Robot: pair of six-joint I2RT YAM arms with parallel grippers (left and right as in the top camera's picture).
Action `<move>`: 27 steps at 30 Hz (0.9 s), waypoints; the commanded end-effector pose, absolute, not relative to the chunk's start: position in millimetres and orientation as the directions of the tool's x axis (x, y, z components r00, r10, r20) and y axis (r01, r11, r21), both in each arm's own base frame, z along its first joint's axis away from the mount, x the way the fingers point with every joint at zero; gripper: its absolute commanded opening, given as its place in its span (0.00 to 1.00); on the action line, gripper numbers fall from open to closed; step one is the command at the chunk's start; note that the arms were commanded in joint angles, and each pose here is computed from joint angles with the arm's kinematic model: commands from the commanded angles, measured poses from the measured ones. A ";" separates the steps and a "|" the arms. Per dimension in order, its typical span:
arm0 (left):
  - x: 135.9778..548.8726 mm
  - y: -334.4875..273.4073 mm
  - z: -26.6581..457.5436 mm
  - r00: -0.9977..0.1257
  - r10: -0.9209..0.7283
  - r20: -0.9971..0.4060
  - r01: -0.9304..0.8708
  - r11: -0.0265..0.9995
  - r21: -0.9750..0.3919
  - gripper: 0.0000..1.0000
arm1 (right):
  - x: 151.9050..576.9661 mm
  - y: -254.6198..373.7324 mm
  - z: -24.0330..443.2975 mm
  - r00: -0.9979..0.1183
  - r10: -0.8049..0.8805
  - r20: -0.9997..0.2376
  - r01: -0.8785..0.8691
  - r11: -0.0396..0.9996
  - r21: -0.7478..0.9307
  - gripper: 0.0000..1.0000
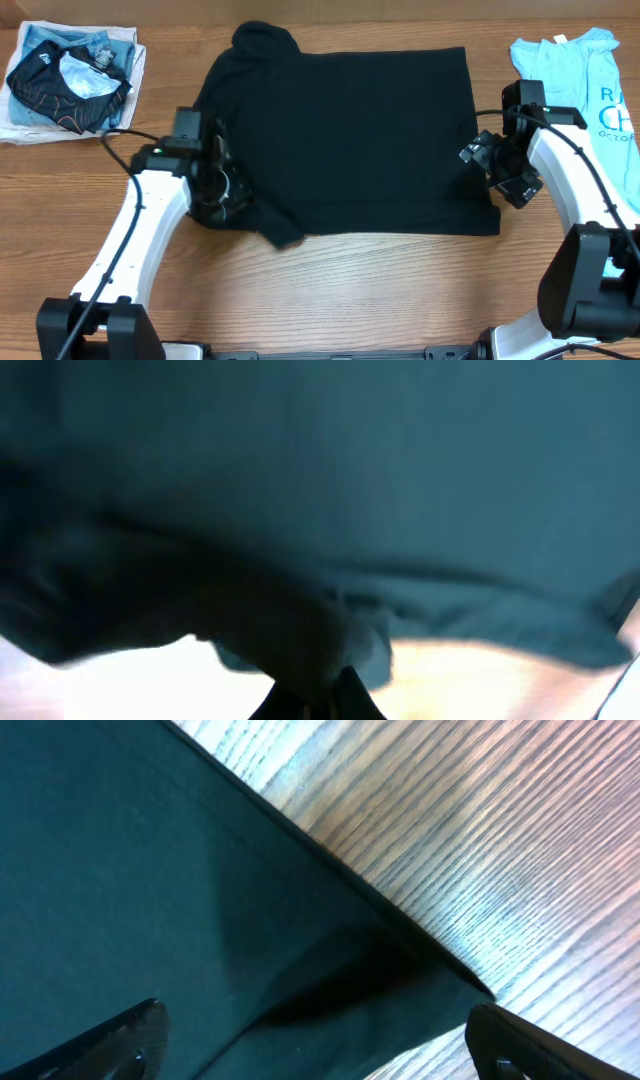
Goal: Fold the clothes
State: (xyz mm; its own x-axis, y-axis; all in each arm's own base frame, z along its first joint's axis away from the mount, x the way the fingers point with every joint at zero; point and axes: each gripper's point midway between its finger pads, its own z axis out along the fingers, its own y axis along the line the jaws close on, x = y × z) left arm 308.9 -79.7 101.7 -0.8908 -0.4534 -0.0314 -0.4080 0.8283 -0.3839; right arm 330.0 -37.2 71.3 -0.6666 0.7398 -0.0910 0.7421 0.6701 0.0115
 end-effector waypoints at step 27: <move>372.5 -22.5 124.3 -0.745 -0.563 -0.358 -0.466 0.823 -0.324 0.10 | 299.9 -15.9 49.2 -0.599 0.799 0.056 0.800 0.599 0.021 0.95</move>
State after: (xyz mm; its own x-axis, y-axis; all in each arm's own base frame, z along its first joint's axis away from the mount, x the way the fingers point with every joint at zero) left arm 368.2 -27.4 113.5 -0.7664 -0.5533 -0.3264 -0.4602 0.8274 -0.3220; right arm 303.4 -17.7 48.3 -0.6216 0.7821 0.0437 0.7832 0.6214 0.0209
